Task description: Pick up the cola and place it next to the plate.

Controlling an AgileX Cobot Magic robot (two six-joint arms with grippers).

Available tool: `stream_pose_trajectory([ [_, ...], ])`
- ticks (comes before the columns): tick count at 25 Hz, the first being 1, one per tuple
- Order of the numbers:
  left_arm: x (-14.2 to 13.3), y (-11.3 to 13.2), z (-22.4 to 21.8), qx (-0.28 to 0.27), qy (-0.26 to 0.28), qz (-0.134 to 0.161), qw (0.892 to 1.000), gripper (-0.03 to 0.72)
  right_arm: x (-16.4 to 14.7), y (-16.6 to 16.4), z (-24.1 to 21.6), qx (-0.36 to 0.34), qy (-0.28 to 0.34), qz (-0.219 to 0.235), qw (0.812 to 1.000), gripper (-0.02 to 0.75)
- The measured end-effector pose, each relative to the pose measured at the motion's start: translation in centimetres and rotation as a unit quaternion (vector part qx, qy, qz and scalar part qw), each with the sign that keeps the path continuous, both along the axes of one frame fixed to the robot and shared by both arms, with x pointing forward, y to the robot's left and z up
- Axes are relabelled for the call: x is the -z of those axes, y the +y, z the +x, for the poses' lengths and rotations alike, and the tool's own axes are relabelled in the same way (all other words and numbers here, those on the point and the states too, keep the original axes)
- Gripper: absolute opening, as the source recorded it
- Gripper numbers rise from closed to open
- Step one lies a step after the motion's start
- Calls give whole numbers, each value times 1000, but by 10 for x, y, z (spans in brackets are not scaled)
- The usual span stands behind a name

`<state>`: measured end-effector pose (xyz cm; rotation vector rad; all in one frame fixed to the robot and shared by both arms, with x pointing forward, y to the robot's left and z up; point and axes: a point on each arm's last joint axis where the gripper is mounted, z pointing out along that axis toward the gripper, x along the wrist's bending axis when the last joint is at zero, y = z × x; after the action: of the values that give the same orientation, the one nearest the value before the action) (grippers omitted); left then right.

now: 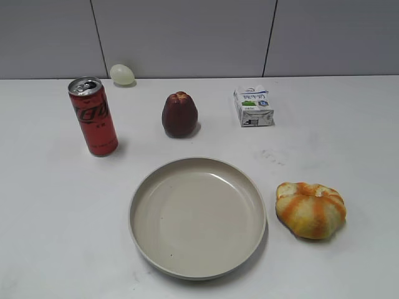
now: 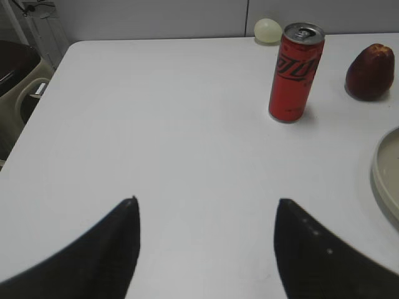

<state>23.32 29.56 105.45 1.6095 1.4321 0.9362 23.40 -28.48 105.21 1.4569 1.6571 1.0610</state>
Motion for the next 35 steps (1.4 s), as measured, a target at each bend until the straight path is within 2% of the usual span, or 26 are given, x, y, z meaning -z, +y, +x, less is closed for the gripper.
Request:
stream_pose_trajectory([
  [25, 0, 0, 0, 0, 0, 0, 1000, 499, 0, 0, 0, 0, 0, 0, 1000, 531],
  [29, -8, -1, 17, 2, 44, -4, 999, 500, 0, 0, 0, 0, 0, 0, 1000, 531],
  [35, -33, -1, 80, -2, 118, -4, 993, 500, 0, 0, 0, 0, 0, 0, 1000, 531],
])
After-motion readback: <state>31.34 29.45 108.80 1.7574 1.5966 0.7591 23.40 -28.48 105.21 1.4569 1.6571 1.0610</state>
